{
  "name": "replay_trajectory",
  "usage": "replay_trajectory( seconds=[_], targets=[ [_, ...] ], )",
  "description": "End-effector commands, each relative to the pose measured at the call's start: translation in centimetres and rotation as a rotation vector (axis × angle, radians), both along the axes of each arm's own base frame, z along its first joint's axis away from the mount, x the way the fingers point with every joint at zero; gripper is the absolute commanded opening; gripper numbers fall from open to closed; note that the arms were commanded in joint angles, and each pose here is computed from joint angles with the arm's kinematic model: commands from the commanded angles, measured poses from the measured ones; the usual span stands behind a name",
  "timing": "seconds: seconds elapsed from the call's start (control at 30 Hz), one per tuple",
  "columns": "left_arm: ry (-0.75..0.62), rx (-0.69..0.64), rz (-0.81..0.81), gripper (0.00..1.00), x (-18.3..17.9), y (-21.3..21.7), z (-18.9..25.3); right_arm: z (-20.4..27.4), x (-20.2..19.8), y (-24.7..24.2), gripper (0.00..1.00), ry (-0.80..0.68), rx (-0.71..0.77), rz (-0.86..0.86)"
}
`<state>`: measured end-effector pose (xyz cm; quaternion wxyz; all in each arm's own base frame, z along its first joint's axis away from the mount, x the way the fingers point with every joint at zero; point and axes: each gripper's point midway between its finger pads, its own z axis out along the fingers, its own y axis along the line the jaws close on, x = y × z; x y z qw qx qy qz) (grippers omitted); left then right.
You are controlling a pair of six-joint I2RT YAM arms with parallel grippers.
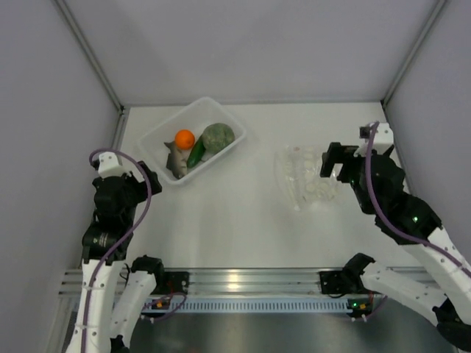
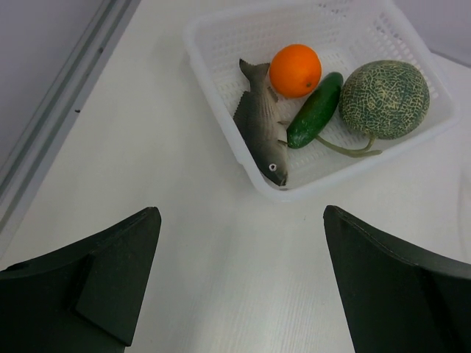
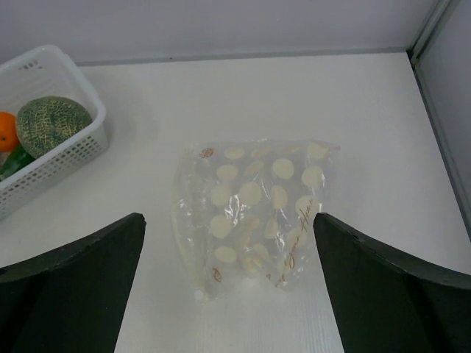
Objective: Open the zip-top bag and remove the fake food
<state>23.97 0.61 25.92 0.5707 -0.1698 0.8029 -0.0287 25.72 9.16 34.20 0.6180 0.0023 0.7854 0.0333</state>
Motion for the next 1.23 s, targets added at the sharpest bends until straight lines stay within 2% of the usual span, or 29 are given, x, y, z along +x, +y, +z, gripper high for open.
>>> replay_trajectory(
  seconds=[0.0, 0.13, 0.43, 0.77, 1.2],
  targets=[
    [-0.058, 0.036, 0.034, 0.98, -0.6, 1.0, 1.1, -1.1, -1.8, -2.0, 0.99, -0.024, 0.033, -0.044],
    [-0.107, 0.044, 0.038, 0.98, -1.6, 1.2, 2.0, -0.5, -5.2, -6.0, 0.99, -0.098, 0.064, -0.088],
    [-0.181, 0.047, -0.006, 0.98, -3.1, 0.6, 3.1, -0.4, -9.8, -10.1, 0.99, -0.112, 0.071, -0.104],
    [-0.186, 0.031, -0.085, 0.98, -2.6, -1.1, 2.5, -2.2, -9.7, -9.8, 1.00, -0.094, 0.059, -0.086],
    [-0.176, 0.028, -0.092, 0.98, -2.3, -1.3, 2.0, -3.1, -8.8, -8.8, 0.99, -0.068, 0.054, -0.082]
  ],
)
